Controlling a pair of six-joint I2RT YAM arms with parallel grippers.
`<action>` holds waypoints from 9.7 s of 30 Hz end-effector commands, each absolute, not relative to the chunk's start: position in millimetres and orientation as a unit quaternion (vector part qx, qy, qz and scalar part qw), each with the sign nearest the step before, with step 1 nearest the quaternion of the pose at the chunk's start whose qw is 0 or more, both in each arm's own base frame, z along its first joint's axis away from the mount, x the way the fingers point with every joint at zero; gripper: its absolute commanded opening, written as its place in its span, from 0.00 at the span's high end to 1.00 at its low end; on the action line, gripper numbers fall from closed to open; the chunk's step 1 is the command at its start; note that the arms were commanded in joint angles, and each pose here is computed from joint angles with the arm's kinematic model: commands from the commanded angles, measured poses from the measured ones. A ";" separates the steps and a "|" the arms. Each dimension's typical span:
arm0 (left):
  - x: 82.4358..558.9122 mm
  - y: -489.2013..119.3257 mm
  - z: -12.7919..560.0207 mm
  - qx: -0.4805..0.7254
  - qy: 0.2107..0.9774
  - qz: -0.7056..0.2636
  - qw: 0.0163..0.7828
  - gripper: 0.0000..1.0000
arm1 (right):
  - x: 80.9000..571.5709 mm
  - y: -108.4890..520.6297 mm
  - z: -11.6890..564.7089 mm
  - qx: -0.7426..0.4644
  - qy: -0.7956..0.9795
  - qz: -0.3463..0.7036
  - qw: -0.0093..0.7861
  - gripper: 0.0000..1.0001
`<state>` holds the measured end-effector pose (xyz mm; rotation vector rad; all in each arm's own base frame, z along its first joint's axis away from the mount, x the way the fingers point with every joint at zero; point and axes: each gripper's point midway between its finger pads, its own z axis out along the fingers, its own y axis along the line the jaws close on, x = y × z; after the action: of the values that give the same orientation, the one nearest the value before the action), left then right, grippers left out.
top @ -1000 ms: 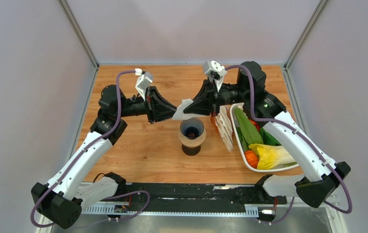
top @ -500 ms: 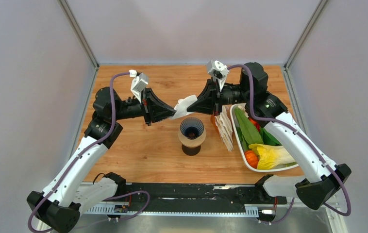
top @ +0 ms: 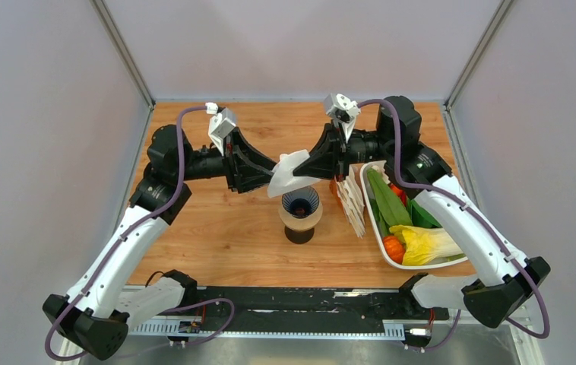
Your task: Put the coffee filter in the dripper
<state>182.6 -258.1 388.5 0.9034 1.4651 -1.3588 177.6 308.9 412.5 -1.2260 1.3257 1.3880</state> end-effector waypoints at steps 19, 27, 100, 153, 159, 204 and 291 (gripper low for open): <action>192.6 -256.7 420.0 0.350 0.586 -0.521 0.513 1.00 | 175.7 307.3 411.1 -0.483 0.536 0.559 0.409 0.78; 205.2 -251.1 424.4 0.331 0.596 -0.494 0.540 1.00 | 174.2 305.4 406.8 -0.483 0.543 0.555 0.405 1.00; 175.9 -271.4 391.8 0.324 0.596 -0.607 0.414 0.47 | 175.6 306.8 426.2 -0.508 0.499 0.532 0.458 0.99; 215.2 -261.2 369.4 0.124 0.661 -0.687 0.273 0.42 | 199.3 305.6 448.6 -0.519 0.473 0.424 0.572 1.00; 204.1 -260.9 374.2 0.156 0.648 -0.697 0.264 0.65 | 192.8 305.0 439.6 -0.526 0.472 0.433 0.559 1.00; 258.1 -234.0 403.6 0.180 0.681 -0.498 0.506 1.00 | 230.4 274.0 433.7 -0.426 0.599 0.358 0.575 0.00; 287.4 -243.8 475.3 0.279 0.590 -0.133 0.746 1.00 | 307.9 273.2 447.7 -0.197 0.690 0.245 0.652 0.15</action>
<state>294.8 -251.4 447.4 0.6833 1.3566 -0.2591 301.3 275.8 436.3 -0.5217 1.5852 0.5557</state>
